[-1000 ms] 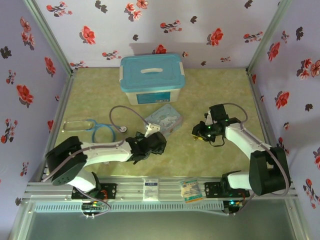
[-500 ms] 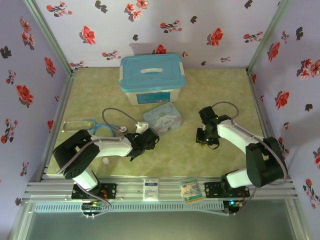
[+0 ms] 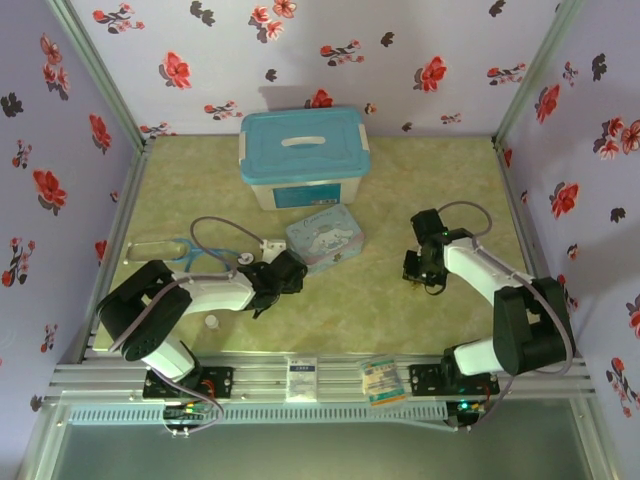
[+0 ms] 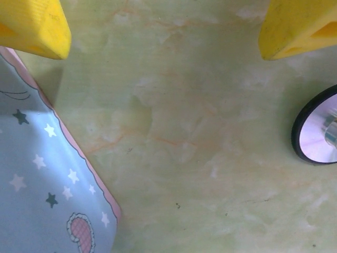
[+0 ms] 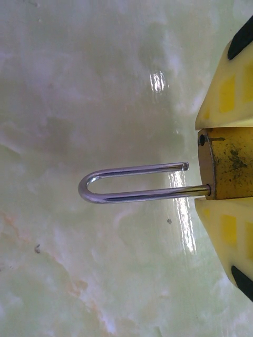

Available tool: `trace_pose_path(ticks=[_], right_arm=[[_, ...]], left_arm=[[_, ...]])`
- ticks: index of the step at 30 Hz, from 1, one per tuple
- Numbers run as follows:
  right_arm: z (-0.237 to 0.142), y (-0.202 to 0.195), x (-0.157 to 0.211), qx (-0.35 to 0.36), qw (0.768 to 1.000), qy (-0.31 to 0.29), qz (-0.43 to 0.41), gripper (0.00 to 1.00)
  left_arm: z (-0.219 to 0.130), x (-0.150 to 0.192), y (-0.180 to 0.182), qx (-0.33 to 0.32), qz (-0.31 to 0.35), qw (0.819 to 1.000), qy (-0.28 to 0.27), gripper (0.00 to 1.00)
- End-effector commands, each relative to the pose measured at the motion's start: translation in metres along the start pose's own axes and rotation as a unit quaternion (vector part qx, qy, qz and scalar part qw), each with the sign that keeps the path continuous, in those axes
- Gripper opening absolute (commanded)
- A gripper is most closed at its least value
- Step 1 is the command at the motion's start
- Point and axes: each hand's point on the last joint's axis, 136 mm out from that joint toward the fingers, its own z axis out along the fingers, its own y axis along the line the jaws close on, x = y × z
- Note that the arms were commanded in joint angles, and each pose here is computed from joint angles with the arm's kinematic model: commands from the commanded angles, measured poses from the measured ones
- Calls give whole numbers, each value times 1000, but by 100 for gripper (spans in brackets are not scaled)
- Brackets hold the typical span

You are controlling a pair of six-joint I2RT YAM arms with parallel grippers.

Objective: Unlock the padlock with the key

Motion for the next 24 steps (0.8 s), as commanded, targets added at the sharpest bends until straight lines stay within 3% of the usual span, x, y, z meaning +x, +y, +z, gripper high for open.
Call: trace_pose_path(ticks=[1, 10, 17, 19, 24], right_arm=[[5, -8, 5, 59, 997, 7, -39, 18], [13, -17, 10, 132, 988, 15, -76, 31], [8, -9, 10, 111, 991, 7, -76, 23], [7, -4, 11, 94, 993, 7, -75, 25], [11, -14, 8, 129, 988, 9, -80, 38]], left_arm=[[3, -1, -8, 6, 11, 1000, 1, 92], [10, -15, 4, -4, -1, 1000, 2, 93], [14, -25, 3, -2, 5, 1000, 2, 93], [14, -26, 2, -3, 8, 1000, 1, 93], [20, -28, 0, -7, 23, 1000, 6, 94]])
